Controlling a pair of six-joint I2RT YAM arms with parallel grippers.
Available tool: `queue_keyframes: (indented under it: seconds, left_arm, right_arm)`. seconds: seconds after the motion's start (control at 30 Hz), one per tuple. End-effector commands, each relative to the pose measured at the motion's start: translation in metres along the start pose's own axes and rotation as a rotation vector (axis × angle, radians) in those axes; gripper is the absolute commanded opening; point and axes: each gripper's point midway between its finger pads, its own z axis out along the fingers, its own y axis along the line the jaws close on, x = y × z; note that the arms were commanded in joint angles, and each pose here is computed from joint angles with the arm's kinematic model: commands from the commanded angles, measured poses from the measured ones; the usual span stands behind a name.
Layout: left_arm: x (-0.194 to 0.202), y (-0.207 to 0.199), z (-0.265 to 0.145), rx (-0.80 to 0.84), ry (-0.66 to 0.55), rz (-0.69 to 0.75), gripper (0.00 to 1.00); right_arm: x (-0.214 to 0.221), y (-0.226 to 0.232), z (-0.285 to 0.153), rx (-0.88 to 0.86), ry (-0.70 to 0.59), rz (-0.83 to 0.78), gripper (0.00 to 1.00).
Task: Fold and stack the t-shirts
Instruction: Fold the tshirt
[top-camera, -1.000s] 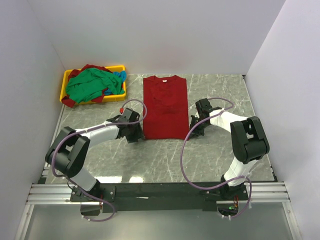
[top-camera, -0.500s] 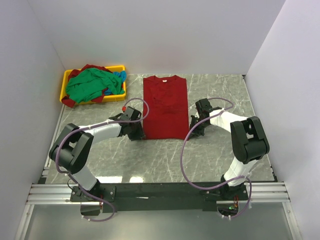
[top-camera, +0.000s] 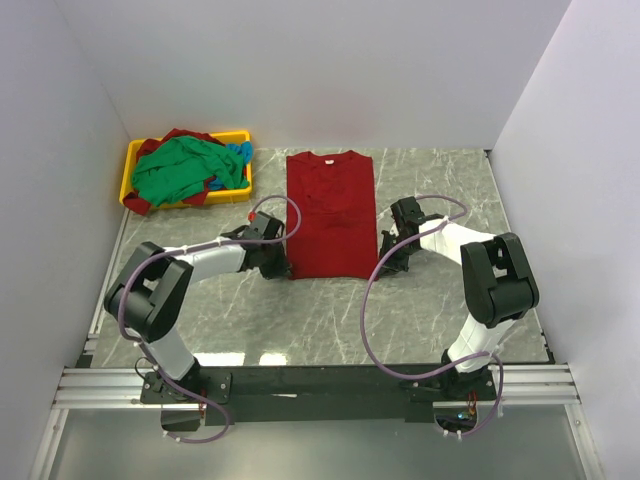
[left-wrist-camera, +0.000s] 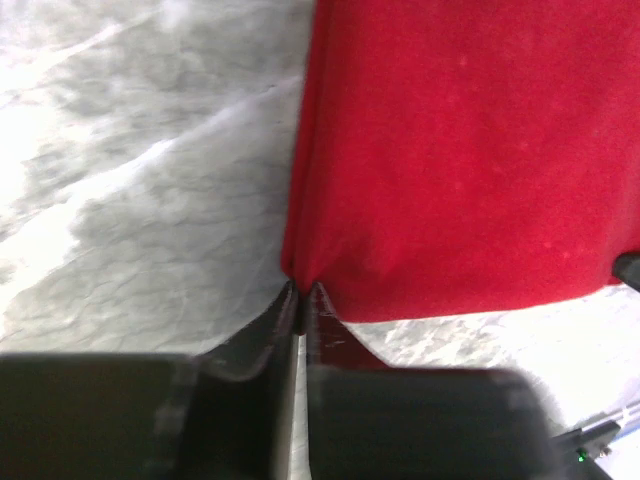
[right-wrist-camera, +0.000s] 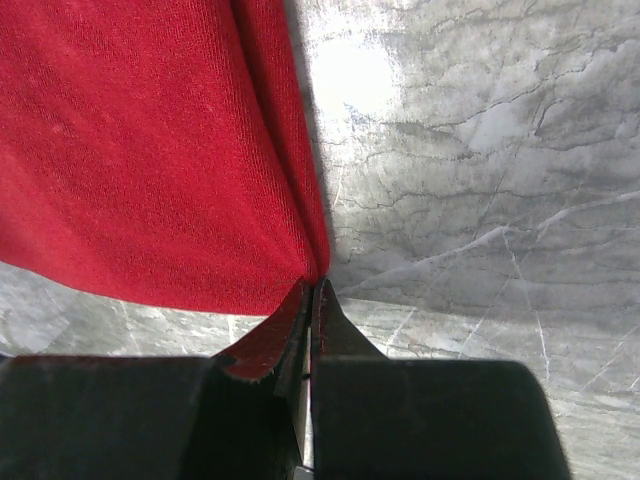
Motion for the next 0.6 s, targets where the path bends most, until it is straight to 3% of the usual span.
queue_keyframes:
  seconds: [0.0,0.23,0.57]
  left_arm:
    - [0.014,0.016,0.012,-0.050,0.053,0.021,0.02]
    - [-0.001,0.012,-0.008,-0.061,-0.009,0.034,0.00]
    - [-0.018,-0.012,-0.078,0.031,-0.116,0.001,0.01]
  right_arm:
    - [0.004,-0.010,0.001,0.052,0.007,-0.025,0.00]
    - [0.000,-0.008,-0.016,0.065,-0.022,-0.046,0.00]
    - [-0.002,0.002,-0.076,0.057,-0.133,-0.074,0.00]
